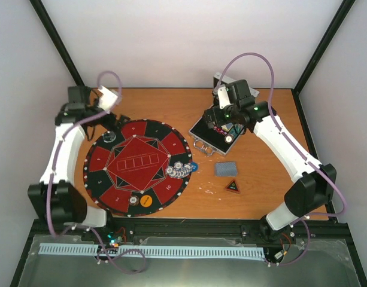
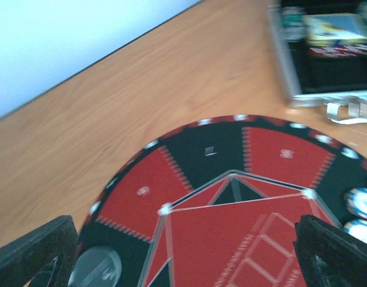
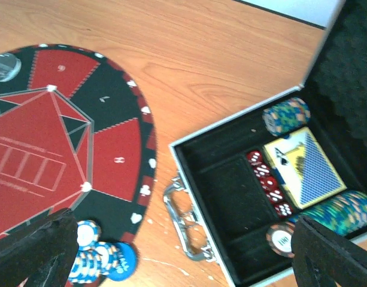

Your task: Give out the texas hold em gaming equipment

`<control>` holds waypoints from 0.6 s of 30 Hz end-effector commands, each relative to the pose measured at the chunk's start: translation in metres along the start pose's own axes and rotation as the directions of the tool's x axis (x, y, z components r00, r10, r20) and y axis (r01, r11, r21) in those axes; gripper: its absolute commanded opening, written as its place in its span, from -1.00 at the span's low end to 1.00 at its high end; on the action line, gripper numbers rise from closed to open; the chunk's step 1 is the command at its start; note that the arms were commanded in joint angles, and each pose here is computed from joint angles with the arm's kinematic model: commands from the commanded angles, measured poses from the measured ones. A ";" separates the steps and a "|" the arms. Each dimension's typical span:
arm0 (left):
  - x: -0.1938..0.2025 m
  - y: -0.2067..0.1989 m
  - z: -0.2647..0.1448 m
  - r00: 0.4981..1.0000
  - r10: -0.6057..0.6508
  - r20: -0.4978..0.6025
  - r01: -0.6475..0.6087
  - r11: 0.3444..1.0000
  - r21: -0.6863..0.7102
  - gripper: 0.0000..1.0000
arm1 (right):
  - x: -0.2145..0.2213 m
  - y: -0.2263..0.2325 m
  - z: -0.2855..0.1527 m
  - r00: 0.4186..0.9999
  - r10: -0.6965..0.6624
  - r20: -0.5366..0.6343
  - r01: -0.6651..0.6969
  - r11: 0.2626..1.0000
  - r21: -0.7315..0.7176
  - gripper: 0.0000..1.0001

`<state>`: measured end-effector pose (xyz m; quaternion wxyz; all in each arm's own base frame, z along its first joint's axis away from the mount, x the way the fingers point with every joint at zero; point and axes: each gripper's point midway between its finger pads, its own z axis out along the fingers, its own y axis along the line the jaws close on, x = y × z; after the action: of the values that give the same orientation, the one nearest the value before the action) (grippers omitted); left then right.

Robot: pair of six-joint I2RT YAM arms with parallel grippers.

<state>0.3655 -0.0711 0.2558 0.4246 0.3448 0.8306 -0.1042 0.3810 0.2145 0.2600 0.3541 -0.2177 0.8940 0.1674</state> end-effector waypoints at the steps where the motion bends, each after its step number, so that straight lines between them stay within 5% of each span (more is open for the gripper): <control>1: 0.053 0.067 -0.005 0.892 -0.423 -0.158 0.405 0.904 -0.137 0.99 | 0.019 -0.032 -0.006 0.998 -0.016 -0.064 0.028 0.984 0.175 0.91; 10: 0.060 0.080 -0.011 0.879 -0.475 0.052 0.475 0.857 -0.200 1.00 | 0.115 -0.045 -0.005 0.947 0.128 -0.295 -0.053 0.966 0.251 0.92; 18: 0.077 0.070 -0.003 0.860 -0.506 0.062 0.508 0.840 -0.192 1.00 | 0.201 -0.036 0.008 0.867 0.274 -0.416 -0.181 0.951 0.250 1.00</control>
<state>0.3734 0.0210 0.2000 0.3952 0.0750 0.9073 -0.1223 0.2888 0.1374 0.1256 0.1625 -0.1467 0.9745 0.0497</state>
